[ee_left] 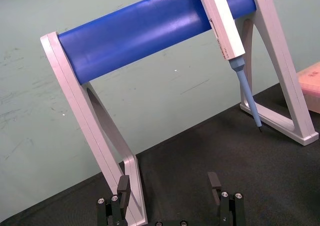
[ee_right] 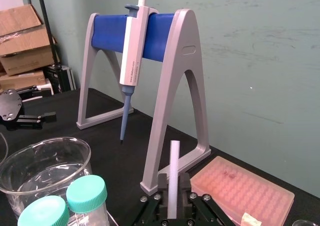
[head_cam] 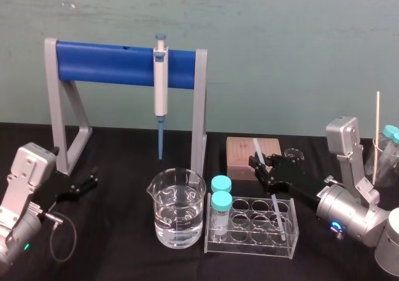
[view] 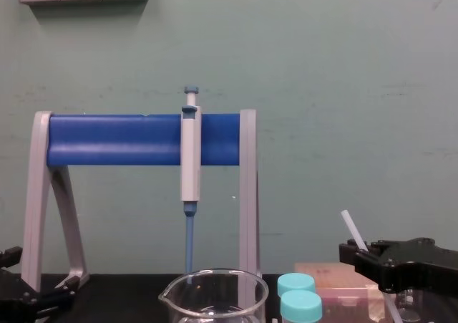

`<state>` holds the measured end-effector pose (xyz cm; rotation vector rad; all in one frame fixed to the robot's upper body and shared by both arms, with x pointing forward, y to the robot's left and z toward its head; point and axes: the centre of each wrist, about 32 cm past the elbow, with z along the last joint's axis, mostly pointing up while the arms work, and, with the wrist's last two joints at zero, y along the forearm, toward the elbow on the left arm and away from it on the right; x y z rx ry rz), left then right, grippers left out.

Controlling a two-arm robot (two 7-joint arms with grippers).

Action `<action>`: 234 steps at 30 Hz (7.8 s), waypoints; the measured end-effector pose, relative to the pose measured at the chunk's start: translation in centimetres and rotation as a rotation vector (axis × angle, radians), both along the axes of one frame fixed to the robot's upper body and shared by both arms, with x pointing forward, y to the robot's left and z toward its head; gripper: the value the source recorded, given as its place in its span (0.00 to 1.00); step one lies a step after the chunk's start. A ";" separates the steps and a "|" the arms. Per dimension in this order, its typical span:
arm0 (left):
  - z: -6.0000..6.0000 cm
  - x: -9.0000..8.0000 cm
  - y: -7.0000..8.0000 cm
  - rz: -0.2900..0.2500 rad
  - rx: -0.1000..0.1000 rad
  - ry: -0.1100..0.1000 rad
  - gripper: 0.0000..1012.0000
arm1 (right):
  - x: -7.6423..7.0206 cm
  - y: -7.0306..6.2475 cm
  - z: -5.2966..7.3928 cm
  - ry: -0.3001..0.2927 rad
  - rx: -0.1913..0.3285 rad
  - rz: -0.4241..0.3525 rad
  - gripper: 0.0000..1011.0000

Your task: Pick up the stirring rod with one hand, then place it down.

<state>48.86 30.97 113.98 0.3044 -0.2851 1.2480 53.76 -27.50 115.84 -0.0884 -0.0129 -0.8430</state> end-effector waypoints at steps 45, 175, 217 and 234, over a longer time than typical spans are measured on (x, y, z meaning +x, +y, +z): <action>0.0 0.0 0.0 0.000 0.000 0.000 0.99 | -0.6 -0.4 1.4 -0.319 0.169 -0.004 0.07; 0.0 0.0 0.0 0.000 0.000 0.000 0.99 | -1.0 -1.6 -1.3 -0.465 0.126 -0.129 0.07; 0.0 0.0 0.0 0.000 0.000 0.000 0.99 | -1.3 -0.9 -1.2 -0.471 0.126 -0.062 0.07; 0.0 0.0 0.0 0.000 0.000 0.000 0.99 | -1.5 0.5 -0.9 -0.481 0.131 0.021 0.07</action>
